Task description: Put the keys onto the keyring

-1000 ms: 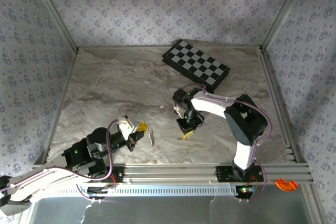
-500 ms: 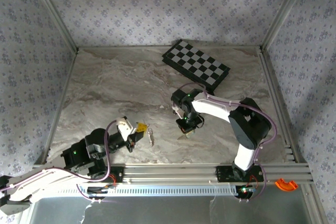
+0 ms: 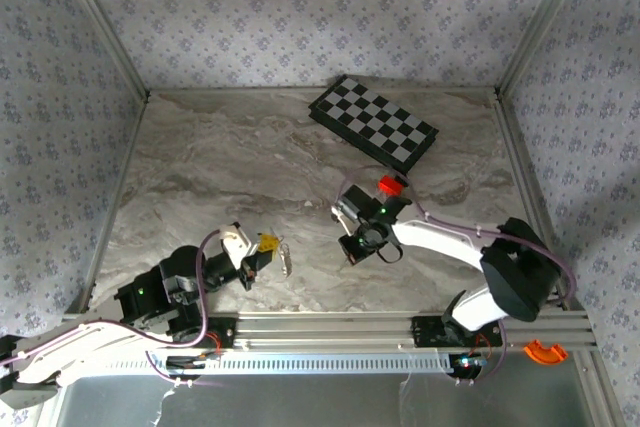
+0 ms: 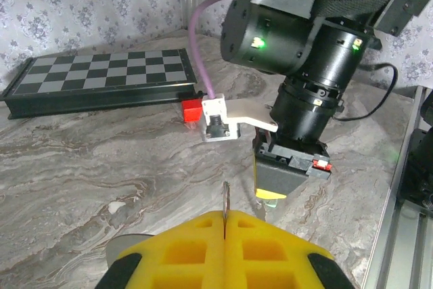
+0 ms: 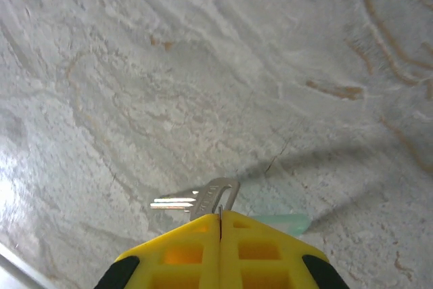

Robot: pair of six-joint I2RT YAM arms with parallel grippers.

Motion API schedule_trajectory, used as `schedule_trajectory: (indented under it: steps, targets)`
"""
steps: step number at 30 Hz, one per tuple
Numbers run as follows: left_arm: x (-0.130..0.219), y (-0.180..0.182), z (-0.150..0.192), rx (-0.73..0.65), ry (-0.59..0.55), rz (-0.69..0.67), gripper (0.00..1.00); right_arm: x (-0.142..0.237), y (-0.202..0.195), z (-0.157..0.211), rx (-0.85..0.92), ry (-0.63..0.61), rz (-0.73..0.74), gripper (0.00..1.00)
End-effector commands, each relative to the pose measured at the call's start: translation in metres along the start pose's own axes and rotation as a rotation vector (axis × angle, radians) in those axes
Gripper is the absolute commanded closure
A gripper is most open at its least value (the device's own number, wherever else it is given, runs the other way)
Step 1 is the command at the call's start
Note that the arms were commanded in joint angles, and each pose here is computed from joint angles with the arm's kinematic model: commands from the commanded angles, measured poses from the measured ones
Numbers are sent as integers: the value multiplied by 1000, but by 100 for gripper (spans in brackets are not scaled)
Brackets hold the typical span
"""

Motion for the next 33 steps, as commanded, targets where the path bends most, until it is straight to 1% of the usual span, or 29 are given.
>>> schedule_trajectory:
  steps: [1, 9, 14, 18, 28, 33]
  targets:
    - [3, 1, -9, 2, -31, -4, 100, -9, -3, -2, -47, -66, -9, 100]
    - [1, 0, -8, -2, -26, 4, 100, -8, 1, 8, -7, -145, -117, 100]
    - [-3, -2, -7, -8, -9, 9, 100, -6, -6, 14, 8, -133, -71, 100]
    - [-2, 0, -10, -13, -12, 1, 100, -7, -6, 16, 3, -145, -75, 100]
    - [1, 0, -12, -6, -25, 4, 100, -14, -6, 19, 18, -89, -27, 100]
    - [1, 0, -11, -4, -25, 3, 100, -17, -7, 18, 25, -61, -3, 98]
Point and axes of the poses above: each hand's point on the last joint's axis, 136 mm out from that joint toward the fingers, its own x axis back along the fingers, its own y axis along the line the jaws close on, z = x × y, the point moved 5 cm from there along x, back along the fingers, and after that the axes turned 12 degrees about -x, right-handed, at the moved point
